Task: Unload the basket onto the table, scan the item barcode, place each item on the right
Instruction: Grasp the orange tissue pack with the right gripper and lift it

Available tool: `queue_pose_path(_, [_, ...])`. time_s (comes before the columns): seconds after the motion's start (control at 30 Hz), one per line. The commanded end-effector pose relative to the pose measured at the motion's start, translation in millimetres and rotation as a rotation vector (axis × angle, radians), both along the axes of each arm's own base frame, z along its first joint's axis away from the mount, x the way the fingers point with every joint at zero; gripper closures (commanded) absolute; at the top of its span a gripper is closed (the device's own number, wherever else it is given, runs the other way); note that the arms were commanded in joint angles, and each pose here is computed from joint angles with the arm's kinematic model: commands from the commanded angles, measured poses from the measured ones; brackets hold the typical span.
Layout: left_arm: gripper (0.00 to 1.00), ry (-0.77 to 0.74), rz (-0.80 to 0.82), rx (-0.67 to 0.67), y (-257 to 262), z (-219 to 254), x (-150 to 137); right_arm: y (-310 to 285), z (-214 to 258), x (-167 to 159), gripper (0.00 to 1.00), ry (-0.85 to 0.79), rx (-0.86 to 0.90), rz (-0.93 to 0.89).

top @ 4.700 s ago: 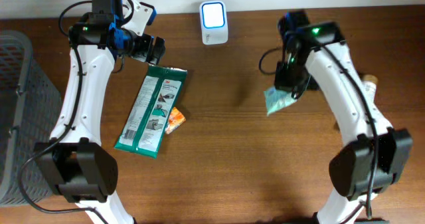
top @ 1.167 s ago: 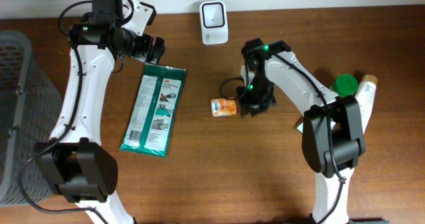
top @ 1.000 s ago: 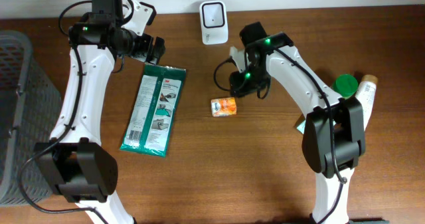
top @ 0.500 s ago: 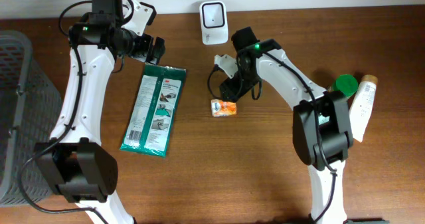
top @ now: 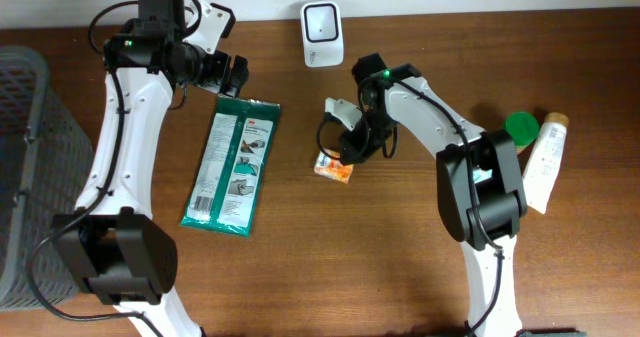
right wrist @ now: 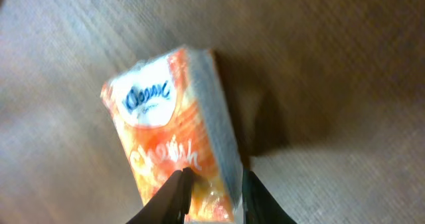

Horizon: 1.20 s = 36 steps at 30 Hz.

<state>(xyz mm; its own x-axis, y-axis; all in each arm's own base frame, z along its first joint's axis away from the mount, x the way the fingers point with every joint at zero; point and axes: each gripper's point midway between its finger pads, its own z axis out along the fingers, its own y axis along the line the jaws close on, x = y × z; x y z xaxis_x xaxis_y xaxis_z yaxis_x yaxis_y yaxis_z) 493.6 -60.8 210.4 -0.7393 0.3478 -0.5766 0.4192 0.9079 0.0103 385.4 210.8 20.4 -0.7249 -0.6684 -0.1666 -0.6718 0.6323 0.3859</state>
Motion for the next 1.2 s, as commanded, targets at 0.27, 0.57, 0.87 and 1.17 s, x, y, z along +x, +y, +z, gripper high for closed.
queue_pose_path(0.27, [0.01, -0.052, -0.003, -0.003, 1.1, 22.3, -0.6, 3.6, -15.2, -29.5, 0.68, 0.357, -0.090, -0.525])
queue_pose_path(0.57, [0.01, -0.052, -0.003, -0.003, 1.1, 22.3, -0.6, 28.8, -20.5, -25.3, 0.78, 0.334, -0.096, -0.604])
queue_pose_path(0.87, [0.01, -0.052, -0.003, -0.003, 1.1, 22.3, -0.6, 26.1, -30.7, -23.2, 0.96, 0.249, -0.141, -0.557])
queue_pose_path(1.17, [0.01, -0.052, -0.003, -0.003, 1.1, 22.3, -0.6, 43.3, 107.3, -23.7, 0.96, 0.280, 0.354, -0.410])
